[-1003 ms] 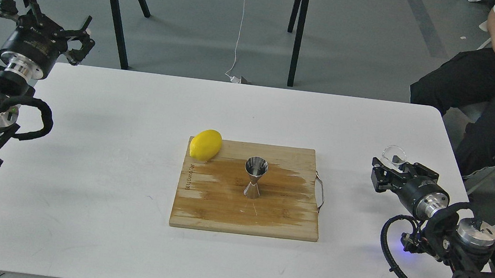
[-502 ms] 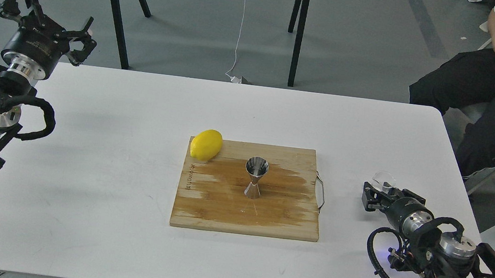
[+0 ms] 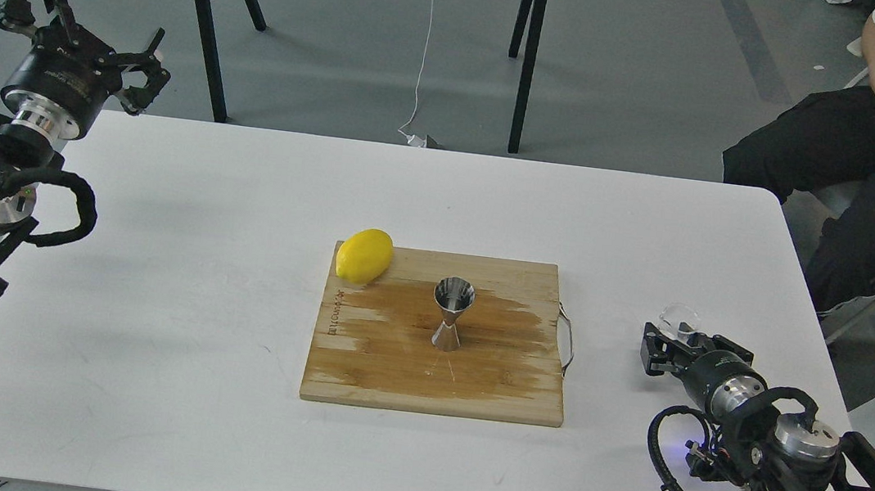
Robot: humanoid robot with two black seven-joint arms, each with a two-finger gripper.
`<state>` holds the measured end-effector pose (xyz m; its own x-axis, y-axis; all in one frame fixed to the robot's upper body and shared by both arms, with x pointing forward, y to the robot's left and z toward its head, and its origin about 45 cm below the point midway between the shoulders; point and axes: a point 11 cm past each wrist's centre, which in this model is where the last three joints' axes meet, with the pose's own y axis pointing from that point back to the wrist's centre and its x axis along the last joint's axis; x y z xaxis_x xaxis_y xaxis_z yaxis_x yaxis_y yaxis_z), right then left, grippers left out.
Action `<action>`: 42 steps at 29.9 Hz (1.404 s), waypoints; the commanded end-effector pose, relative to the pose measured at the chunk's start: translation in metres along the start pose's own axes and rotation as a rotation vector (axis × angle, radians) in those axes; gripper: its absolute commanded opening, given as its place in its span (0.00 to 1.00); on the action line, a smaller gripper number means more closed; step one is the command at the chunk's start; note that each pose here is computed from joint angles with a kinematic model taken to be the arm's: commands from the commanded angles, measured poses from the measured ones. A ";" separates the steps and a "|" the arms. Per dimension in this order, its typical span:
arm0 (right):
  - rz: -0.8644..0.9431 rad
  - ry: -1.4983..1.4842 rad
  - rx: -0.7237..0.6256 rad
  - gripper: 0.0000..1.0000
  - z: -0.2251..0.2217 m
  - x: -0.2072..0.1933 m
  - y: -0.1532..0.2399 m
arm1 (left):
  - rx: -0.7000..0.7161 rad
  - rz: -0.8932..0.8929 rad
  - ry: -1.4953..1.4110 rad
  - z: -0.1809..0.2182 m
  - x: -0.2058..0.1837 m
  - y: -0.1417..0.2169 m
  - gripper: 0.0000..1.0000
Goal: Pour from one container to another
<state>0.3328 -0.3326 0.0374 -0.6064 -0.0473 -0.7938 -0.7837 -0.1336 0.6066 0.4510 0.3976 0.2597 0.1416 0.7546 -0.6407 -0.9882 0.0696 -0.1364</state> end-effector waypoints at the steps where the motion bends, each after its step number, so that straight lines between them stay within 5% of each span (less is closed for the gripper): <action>1: -0.003 0.011 -0.003 0.51 0.002 -0.001 0.000 | 0.003 0.002 0.002 -0.002 0.001 0.001 1.00; 13: 0.001 0.013 0.001 0.79 -0.001 0.005 0.003 | 0.001 0.003 0.002 -0.001 0.001 0.000 1.00; 16: -0.018 0.016 -0.002 0.96 -0.001 -0.001 0.005 | 0.001 0.002 0.003 -0.001 0.000 0.000 1.00; 37: -0.557 0.342 -0.017 1.00 -0.010 -0.151 0.034 | -0.002 0.001 0.003 0.000 0.000 -0.001 1.00; 42: -0.719 0.434 0.122 1.00 -0.027 -0.199 0.048 | 0.001 0.000 0.008 -0.003 -0.001 -0.001 1.00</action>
<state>0.4090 -0.3462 0.1964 0.0390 -0.3101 -0.9499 -0.9758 -0.2164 0.0306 0.4516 0.3960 0.2593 0.1422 0.7517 -0.6439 -0.9881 0.0698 -0.1367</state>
